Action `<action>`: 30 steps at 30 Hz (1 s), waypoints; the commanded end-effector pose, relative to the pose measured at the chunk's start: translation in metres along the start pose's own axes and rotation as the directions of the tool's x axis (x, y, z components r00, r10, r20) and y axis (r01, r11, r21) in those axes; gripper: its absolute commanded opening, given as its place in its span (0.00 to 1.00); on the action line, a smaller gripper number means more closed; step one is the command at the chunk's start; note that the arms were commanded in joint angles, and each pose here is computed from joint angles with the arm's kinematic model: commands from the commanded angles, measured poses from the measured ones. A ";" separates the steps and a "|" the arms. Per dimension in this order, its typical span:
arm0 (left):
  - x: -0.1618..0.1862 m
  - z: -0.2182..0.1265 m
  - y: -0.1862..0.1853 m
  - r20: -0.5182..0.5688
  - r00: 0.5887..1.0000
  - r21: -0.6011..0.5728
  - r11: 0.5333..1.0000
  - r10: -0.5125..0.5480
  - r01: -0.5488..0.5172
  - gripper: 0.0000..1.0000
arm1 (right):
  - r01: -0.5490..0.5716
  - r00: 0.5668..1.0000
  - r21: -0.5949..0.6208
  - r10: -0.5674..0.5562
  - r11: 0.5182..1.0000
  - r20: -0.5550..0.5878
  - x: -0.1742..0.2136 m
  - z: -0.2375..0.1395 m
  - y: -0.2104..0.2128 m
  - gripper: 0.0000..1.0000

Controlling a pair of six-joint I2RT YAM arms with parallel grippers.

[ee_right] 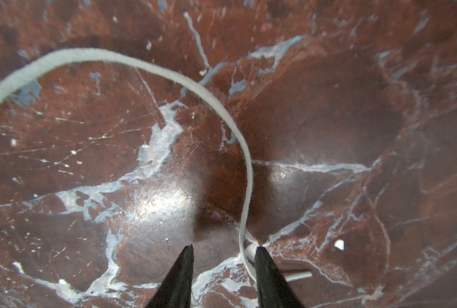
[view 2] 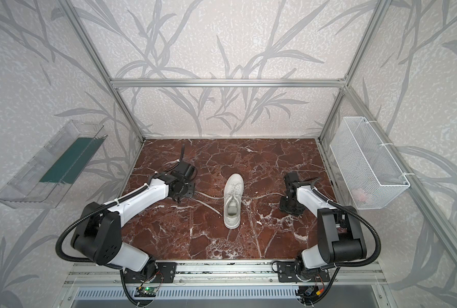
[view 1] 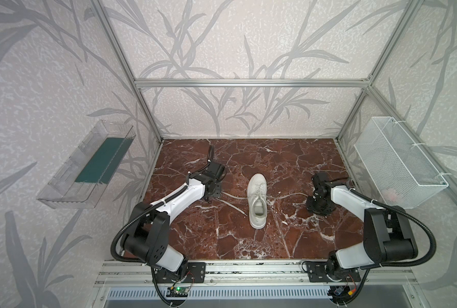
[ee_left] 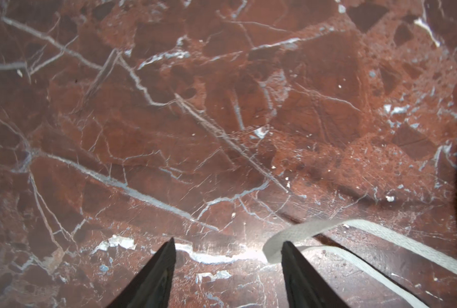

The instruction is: Tie the shoes

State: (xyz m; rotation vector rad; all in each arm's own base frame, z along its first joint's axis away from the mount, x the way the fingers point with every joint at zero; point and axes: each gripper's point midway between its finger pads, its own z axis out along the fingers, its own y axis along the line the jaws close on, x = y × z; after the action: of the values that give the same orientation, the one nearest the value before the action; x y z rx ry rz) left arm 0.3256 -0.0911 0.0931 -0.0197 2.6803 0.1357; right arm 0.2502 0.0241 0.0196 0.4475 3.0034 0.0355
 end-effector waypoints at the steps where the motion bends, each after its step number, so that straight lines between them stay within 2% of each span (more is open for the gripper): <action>1: 0.000 -0.009 0.000 0.019 0.999 0.061 0.997 -0.042 0.041 0.67 | -0.022 1.000 -0.018 0.022 1.000 0.007 -0.006 -0.002 0.003 0.34; 7: 0.004 -0.016 0.002 0.008 0.995 0.164 0.982 -0.100 0.097 0.69 | -0.027 1.000 -0.028 0.026 0.999 -0.010 -0.003 0.002 0.005 0.24; 13: 0.005 -0.020 0.039 0.026 0.994 0.069 0.992 -0.106 0.104 0.70 | -0.018 1.000 -0.032 0.018 0.999 -0.004 -0.003 0.000 0.005 0.15; 17: 0.006 -0.026 0.055 0.021 0.992 0.049 0.991 -0.127 0.125 0.70 | -0.018 1.000 -0.041 0.019 0.999 0.009 -0.003 -0.004 0.005 0.09; 25: 0.012 -0.033 0.084 0.018 0.988 0.001 0.988 -0.156 0.156 0.72 | -0.018 1.000 -0.060 0.020 0.998 0.019 -0.004 -0.008 0.008 0.07; 30: 0.018 -0.038 0.112 0.015 0.972 -0.043 0.971 -0.236 0.237 0.73 | -0.015 1.000 -0.075 0.016 0.997 0.018 -0.004 -0.009 0.010 0.03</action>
State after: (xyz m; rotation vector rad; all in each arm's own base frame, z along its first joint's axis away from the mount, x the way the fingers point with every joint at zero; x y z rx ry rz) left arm 0.3022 -0.0005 0.1249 -0.2998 2.6299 0.0734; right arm 0.2552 0.0311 0.0224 0.4564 2.9839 0.1180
